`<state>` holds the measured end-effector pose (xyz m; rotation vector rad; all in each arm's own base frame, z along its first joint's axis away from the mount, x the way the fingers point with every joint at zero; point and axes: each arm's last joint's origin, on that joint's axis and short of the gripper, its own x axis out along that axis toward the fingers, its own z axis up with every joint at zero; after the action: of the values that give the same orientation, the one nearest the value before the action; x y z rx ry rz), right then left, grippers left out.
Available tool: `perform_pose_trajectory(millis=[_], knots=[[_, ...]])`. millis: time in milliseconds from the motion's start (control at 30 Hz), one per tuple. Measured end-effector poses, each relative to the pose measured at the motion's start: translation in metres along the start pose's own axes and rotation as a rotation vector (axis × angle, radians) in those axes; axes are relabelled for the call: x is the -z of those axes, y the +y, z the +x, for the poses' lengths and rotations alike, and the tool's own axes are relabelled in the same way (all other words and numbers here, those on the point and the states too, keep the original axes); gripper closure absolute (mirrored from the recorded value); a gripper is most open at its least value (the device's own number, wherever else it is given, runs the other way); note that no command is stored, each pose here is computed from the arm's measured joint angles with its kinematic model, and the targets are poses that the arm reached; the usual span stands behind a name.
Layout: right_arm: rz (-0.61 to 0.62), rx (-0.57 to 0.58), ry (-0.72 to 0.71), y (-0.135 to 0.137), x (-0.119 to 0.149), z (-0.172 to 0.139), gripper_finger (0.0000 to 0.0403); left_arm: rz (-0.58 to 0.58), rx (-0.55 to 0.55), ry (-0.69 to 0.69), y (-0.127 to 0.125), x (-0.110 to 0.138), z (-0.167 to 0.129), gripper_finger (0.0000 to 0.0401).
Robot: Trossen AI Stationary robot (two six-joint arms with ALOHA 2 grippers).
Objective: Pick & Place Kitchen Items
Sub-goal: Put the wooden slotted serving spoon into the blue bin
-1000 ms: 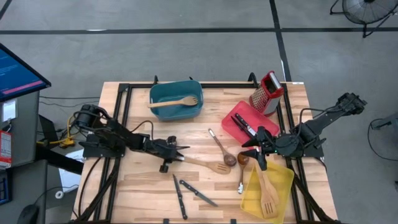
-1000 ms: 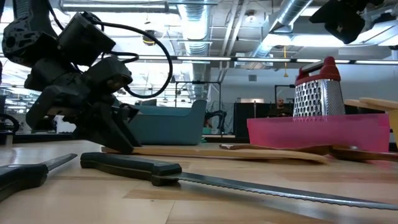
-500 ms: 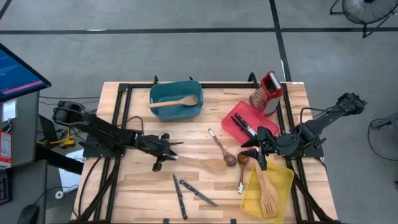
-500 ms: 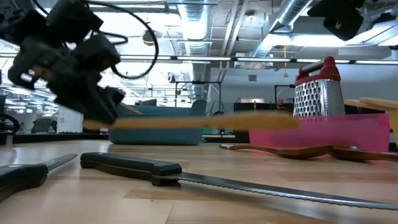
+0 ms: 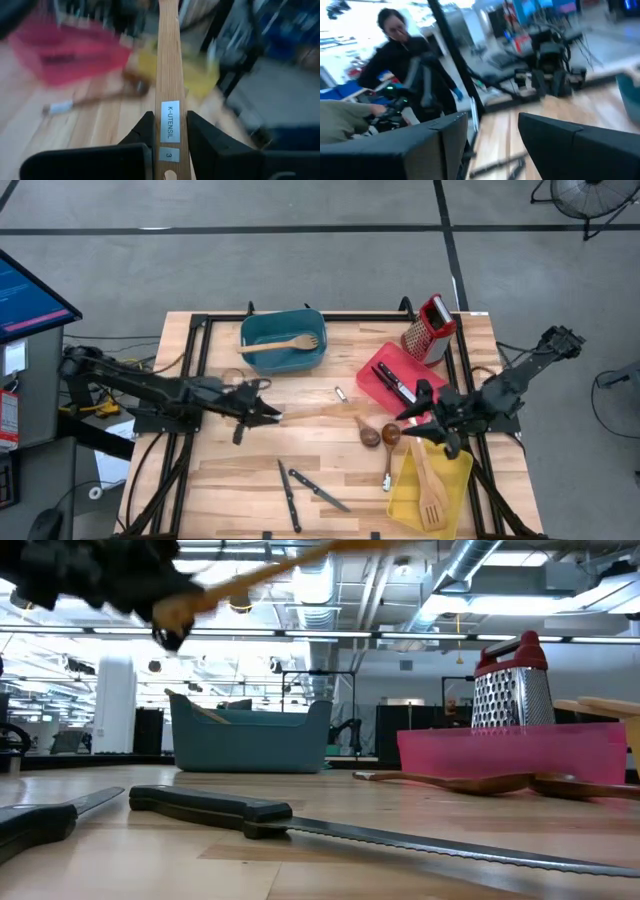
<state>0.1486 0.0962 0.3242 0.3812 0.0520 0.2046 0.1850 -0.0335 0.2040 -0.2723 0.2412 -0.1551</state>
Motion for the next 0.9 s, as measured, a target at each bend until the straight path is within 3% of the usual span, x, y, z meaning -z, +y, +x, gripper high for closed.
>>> perform_pose_trajectory(millis=[267,567,700,900], knots=[[-0.098,-0.036,-0.059,0.004,-0.008,-0.01,0.0222,-0.024,0.204,-0.38,-0.016,-0.045,-0.044,0.0349],[-0.126,0.02,-0.033,-0.001,-0.003,0.002,0.0224,0.11,0.52,-0.794,-0.033,-0.078,-0.085,0.0349],[-0.137,0.048,-0.014,-0.004,0.001,0.009,0.0223,0.176,0.608,-0.871,-0.036,-0.082,-0.093,0.0349],[-0.145,0.074,-0.001,-0.007,0.003,0.015,0.0223,0.217,0.6,-0.908,-0.037,-0.084,-0.095,0.0349]])
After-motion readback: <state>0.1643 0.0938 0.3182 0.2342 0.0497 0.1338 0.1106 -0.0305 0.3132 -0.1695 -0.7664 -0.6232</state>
